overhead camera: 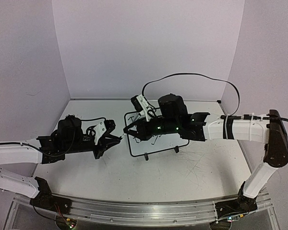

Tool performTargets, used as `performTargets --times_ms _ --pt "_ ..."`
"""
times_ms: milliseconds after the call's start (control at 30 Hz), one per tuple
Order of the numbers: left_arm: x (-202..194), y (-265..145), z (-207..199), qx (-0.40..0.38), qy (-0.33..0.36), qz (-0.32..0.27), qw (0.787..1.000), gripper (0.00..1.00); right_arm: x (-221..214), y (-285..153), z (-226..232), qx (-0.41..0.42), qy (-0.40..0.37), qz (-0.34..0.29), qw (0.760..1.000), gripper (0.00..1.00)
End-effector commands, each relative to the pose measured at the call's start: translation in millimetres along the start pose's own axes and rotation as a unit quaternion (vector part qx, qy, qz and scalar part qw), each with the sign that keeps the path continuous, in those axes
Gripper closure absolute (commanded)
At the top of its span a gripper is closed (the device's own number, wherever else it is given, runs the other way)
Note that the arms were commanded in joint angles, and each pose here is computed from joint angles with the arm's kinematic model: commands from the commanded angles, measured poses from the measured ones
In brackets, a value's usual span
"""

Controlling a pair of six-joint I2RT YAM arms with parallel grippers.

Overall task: Write a sentence on the whiteboard
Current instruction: Insert the whiteboard marker without the cap into the pen cap.

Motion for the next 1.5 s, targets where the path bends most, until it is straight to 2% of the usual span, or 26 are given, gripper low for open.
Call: performTargets --times_ms 0,300,400,533,700,800,933,1067,1200,1333,1400,1467 --pt "54.3 -10.2 6.3 0.005 0.005 -0.081 0.997 1.0 -0.4 -6.1 -0.4 0.002 -0.009 0.008 1.0 1.0" --pt "77.7 -9.3 16.5 0.018 -0.026 -0.087 0.996 1.0 -23.8 20.0 -0.1 0.024 -0.013 0.048 0.998 1.0" --pt "86.6 -8.0 20.7 0.022 -0.033 -0.075 0.996 1.0 -28.6 22.4 5.9 0.048 -0.015 0.063 0.997 1.0" --pt "99.9 -12.8 24.9 0.034 -0.034 -0.085 0.995 1.0 -33.2 27.4 17.0 0.091 -0.003 0.085 0.992 1.0" --pt "113.2 -13.6 41.4 0.089 -0.059 -0.093 0.99 1.0 -39.6 34.9 2.9 0.05 0.059 0.092 0.993 1.0" --pt "114.5 -7.5 37.9 0.128 -0.031 -0.082 0.988 1.0 -38.3 44.9 2.4 0.028 0.128 0.09 0.987 1.0" --pt "117.1 0.8 28.7 0.147 0.006 -0.07 0.987 1.0 -50.3 56.5 11.0 0.017 0.184 0.117 0.976 1.0" --pt "118.3 2.1 28.2 0.162 0.02 -0.066 0.984 1.0 -60.8 60.1 11.7 0.002 0.201 0.122 0.972 1.0" --pt "114.3 1.9 25.2 0.159 0.01 -0.063 0.985 1.0 -55.5 51.4 9.7 -0.011 0.189 0.109 0.976 1.0" --pt "89.8 1.4 21.9 0.153 -0.022 -0.04 0.987 1.0 -17.7 21.1 14.4 -0.028 0.137 0.049 0.989 1.0" --pt "73.0 2.3 17.9 0.146 -0.039 -0.019 0.988 1.0 -2.1 3.2 11.9 -0.034 0.121 0.027 0.992 0.93" --pt "58.1 2.5 14.8 0.141 -0.057 -0.001 0.988 1.0 14.3 -18.4 9.2 -0.041 0.1 0.001 0.994 0.76"
Point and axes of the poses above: each gripper's point midway between its finger pads, its own y axis out along the fingers, its own z axis along the line the jaws close on, x = y × z, the point moved 1 cm from there along -y, back along the fingers, and after that the axes turned 4 degrees about -y, right-handed, at the moved point
